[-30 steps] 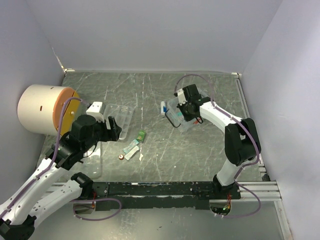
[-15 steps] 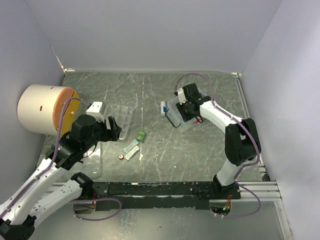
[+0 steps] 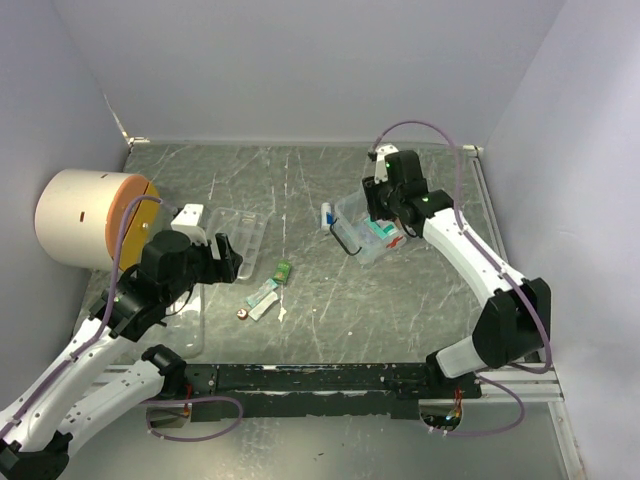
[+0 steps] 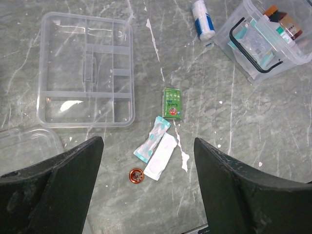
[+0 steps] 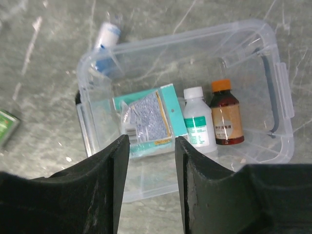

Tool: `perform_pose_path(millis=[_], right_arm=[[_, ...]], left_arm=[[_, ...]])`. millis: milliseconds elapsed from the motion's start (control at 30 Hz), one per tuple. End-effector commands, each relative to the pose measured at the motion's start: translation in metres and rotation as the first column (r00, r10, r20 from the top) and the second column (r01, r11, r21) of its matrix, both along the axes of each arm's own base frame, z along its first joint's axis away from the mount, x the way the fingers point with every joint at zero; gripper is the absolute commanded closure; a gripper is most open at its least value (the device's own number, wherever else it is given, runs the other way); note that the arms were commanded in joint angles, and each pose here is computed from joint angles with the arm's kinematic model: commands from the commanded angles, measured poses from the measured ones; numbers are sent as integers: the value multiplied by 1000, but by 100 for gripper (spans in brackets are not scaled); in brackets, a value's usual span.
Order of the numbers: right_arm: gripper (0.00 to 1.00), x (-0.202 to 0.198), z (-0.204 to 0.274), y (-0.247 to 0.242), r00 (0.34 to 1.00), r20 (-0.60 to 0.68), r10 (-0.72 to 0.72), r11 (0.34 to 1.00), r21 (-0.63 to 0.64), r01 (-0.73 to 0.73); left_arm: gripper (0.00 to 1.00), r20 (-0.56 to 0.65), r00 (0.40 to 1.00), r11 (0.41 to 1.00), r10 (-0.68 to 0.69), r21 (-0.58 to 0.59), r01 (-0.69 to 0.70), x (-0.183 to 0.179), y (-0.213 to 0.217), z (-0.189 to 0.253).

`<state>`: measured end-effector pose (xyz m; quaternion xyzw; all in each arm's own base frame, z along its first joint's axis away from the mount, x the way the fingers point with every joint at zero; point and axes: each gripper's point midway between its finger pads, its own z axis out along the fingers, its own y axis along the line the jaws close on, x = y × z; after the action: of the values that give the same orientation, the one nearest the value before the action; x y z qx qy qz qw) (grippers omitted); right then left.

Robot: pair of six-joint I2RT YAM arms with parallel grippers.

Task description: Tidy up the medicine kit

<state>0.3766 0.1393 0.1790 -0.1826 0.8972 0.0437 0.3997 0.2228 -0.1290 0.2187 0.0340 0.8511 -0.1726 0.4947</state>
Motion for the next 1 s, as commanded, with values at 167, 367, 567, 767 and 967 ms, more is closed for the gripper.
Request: perform_pose_path(millis=[167,367,567,767,967], right_arm=[[55,-15,80,76,998,65,26,906,420,-51],[50,-40,86,158,991,89,97,910,396,-125],[50,-37,38,194,995,88,-42,939,343,9],[55,-37,-25,205,987,71,-146,973,192,130],[56,-44,-68,203,986,38,-164,984,73,161]], left_arm=[[14,25,999,999,40,-22,-40,-2,8,8],[14,87,988,991,128,-47,-124,-3,26,24],[14,116,977,983,179,-70,-172,-6,37,31],[16,139,961,970,239,-78,-230,-6,49,37],[16,101,964,968,244,-83,-236,-8,48,29]])
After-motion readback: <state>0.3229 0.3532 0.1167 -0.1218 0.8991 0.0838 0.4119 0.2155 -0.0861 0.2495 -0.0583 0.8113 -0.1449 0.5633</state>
